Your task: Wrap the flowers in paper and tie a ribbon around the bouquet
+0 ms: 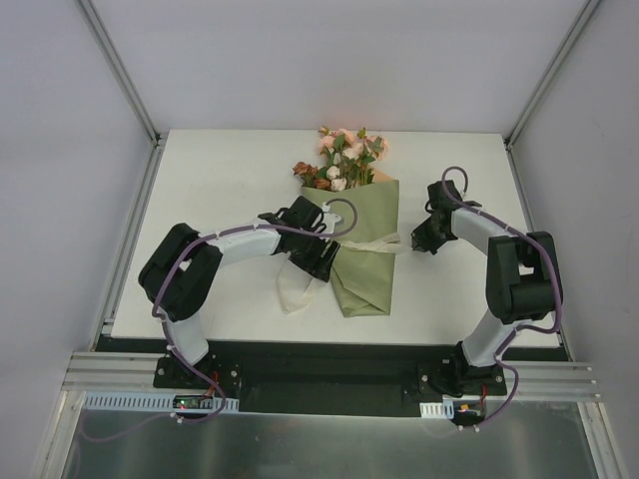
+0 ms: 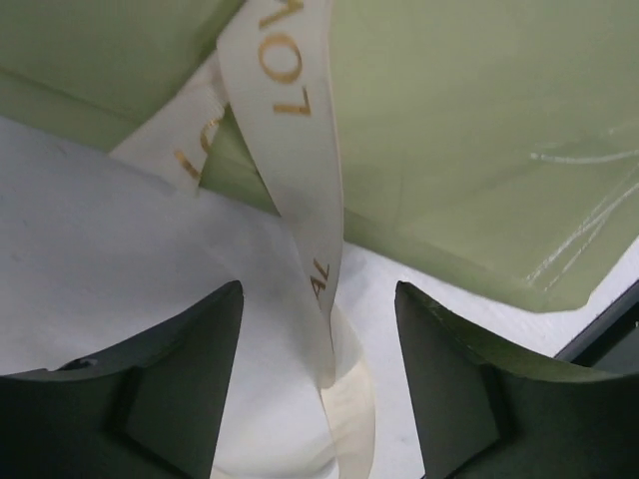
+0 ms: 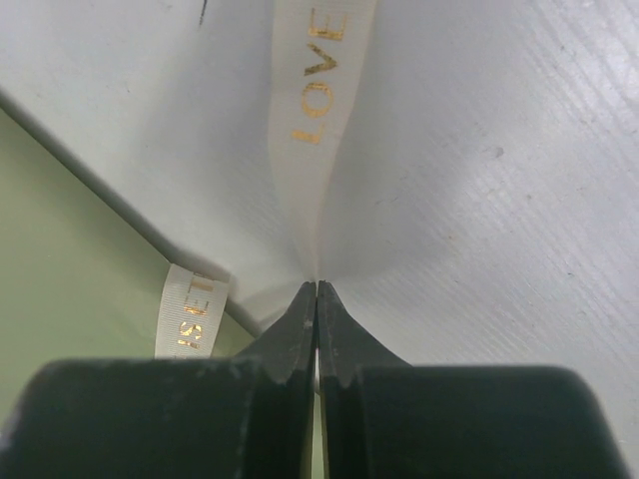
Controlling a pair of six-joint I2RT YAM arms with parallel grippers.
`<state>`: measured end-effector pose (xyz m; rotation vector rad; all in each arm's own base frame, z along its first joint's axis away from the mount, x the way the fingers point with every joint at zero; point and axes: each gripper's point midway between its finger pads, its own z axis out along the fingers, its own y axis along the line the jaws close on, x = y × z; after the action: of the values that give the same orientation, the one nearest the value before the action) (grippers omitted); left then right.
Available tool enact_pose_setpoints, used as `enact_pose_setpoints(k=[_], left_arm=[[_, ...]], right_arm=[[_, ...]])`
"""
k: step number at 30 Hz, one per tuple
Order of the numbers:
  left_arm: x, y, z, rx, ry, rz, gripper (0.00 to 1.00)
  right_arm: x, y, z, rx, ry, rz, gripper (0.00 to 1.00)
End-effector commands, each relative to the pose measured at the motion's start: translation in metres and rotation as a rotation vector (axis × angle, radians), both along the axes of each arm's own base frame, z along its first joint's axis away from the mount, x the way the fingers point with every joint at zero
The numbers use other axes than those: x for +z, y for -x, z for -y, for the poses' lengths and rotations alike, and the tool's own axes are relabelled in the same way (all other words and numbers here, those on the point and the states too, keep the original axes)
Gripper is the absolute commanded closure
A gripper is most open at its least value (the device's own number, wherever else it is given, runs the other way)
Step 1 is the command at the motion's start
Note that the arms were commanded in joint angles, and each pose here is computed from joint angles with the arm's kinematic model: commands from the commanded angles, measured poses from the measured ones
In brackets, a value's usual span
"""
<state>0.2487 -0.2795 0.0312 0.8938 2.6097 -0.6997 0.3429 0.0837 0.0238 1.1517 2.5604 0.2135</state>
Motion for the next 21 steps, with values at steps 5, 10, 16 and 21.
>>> enact_pose_setpoints(k=[5, 10, 16, 21], left_arm=[[-0.023, -0.014, 0.005, 0.132, -0.044, -0.011, 0.79], [-0.008, -0.013, -0.005, 0.224, -0.01, -0.009, 1.0], [0.076, 0.013, 0.033, 0.101, 0.502, -0.156, 1.0], [0.109, 0.012, 0.026, 0.154, 0.751, -0.22, 1.0]], right_arm=[[0.011, 0.002, 0.001, -0.02, -0.005, 0.036, 1.0], [0.014, 0.002, -0.001, 0.015, 0.028, 0.047, 1.0], [0.029, -0.003, 0.009, 0.054, 0.112, 0.088, 1.0], [0.034, -0.003, 0.012, 0.057, 0.143, 0.1, 1.0]])
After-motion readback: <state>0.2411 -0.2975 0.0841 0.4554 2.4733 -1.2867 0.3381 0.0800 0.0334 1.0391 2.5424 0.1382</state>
